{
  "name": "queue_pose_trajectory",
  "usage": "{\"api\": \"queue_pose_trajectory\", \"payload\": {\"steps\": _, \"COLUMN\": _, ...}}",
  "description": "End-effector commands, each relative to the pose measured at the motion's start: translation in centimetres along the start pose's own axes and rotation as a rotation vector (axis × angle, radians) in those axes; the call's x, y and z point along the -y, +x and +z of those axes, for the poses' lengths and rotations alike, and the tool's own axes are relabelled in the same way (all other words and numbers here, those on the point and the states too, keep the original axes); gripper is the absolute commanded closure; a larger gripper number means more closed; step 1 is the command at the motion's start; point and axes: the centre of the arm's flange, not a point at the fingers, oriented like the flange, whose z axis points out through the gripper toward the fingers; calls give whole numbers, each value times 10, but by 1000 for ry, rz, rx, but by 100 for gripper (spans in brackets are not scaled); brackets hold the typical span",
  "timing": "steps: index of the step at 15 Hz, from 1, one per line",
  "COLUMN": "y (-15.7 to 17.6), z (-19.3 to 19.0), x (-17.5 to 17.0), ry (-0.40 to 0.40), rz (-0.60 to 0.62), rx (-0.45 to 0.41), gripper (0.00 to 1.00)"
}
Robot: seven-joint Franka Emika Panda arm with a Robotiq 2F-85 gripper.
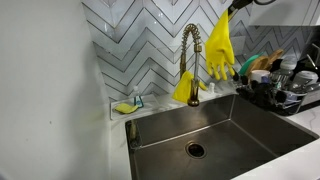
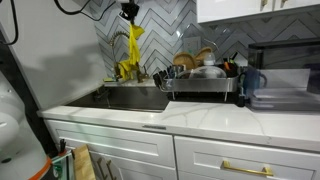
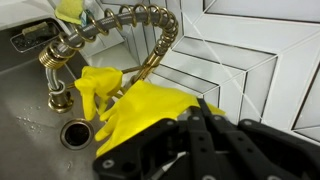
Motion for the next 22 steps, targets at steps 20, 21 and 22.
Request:
{"api": "queue_pose_trajectory", "payload": {"steps": 20, "y": -28, "z": 27, "x": -28, "ry": 71, "rz": 550, "rx": 66, "gripper": 100}}
{"api": "queue_pose_trajectory", "payload": {"steps": 21, "y": -28, "z": 30, "x": -32, "ry": 68, "rz": 554, "rx": 70, "gripper": 100}}
{"api": "queue_pose_trajectory", "payload": {"steps": 22, "y": -26, "z": 24, "x": -14, "ry": 59, "rz": 502, "rx": 64, "gripper": 99}}
